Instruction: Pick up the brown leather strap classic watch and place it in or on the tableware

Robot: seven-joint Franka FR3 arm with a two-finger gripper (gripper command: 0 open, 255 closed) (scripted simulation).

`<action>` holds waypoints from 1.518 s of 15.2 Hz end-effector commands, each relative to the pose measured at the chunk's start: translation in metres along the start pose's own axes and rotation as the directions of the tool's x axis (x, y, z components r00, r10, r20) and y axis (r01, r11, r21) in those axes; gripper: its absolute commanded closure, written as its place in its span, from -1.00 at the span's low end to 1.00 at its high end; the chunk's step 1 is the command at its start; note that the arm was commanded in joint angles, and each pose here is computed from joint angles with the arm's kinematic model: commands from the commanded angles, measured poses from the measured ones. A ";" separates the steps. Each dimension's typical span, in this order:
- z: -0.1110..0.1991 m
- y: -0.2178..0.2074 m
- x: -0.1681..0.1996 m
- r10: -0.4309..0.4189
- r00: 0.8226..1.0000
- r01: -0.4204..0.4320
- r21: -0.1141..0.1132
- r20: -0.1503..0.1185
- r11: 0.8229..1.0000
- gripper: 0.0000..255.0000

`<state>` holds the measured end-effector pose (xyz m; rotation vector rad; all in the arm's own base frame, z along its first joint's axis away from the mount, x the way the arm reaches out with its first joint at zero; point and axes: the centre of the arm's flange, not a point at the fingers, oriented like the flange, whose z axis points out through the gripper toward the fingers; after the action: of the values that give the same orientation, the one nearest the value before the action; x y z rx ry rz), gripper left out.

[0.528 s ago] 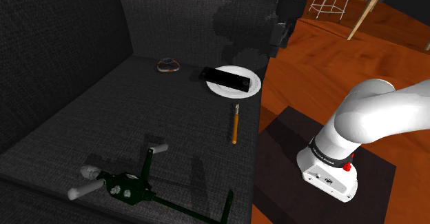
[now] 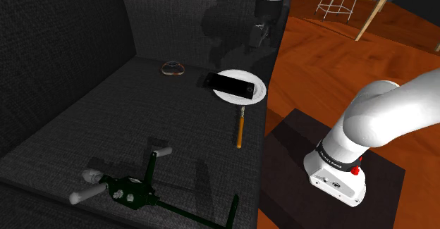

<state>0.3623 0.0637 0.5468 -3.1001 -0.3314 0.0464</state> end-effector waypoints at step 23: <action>0.046 -0.125 0.283 -0.199 0.980 0.199 -0.016 -0.024 0.980 -1.00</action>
<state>0.5984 0.2383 0.4977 -3.0607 -0.6303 0.0041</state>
